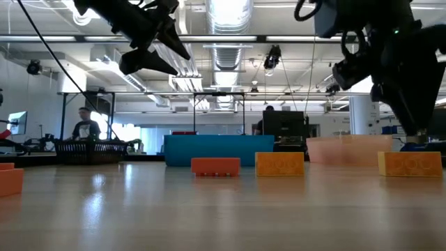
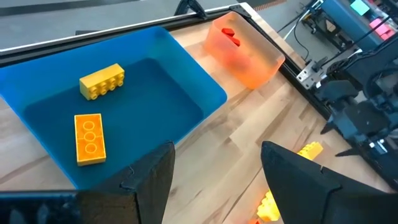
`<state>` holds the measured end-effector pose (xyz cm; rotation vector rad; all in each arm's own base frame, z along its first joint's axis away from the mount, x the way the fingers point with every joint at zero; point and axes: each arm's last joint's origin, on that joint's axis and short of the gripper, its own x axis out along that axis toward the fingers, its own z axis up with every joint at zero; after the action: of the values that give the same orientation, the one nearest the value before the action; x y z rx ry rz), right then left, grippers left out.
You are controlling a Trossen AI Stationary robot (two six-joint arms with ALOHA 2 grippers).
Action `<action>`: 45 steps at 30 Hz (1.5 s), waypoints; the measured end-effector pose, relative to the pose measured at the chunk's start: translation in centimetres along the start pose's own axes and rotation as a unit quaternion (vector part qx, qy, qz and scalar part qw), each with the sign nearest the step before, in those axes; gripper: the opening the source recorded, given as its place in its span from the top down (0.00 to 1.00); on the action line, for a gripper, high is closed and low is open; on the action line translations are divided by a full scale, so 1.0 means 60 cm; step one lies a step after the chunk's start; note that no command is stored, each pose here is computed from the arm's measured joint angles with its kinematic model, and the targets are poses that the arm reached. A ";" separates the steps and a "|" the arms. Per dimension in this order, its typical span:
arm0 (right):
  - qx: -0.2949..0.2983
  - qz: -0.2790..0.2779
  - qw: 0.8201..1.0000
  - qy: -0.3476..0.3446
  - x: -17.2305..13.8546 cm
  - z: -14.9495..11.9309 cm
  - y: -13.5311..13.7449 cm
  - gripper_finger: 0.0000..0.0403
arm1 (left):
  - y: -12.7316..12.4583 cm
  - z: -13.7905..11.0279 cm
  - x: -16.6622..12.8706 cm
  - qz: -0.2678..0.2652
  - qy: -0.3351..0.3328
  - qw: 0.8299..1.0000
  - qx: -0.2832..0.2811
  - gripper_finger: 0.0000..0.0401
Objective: Sort & place blocks by color
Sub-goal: Put the yellow game piece into the blue bin
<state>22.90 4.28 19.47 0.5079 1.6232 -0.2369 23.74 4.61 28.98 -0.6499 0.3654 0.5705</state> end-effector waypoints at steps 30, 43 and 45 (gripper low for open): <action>0.014 -0.019 0.994 -0.103 -0.005 0.066 -0.015 0.80 | 0.002 -0.003 0.001 0.002 0.002 1.000 -0.013 0.44; 0.109 0.067 0.885 -0.447 -0.143 0.232 -0.107 0.80 | -0.019 0.024 -0.004 -0.058 -0.067 0.995 -0.036 0.44; 0.120 0.056 0.878 -0.459 -0.141 0.258 -0.129 0.80 | -0.022 0.029 -0.005 -0.067 -0.081 0.994 -0.041 0.44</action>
<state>33.51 -10.90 24.78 0.5571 0.6310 -0.5084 24.57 4.76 31.01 -0.6965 0.1464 0.5083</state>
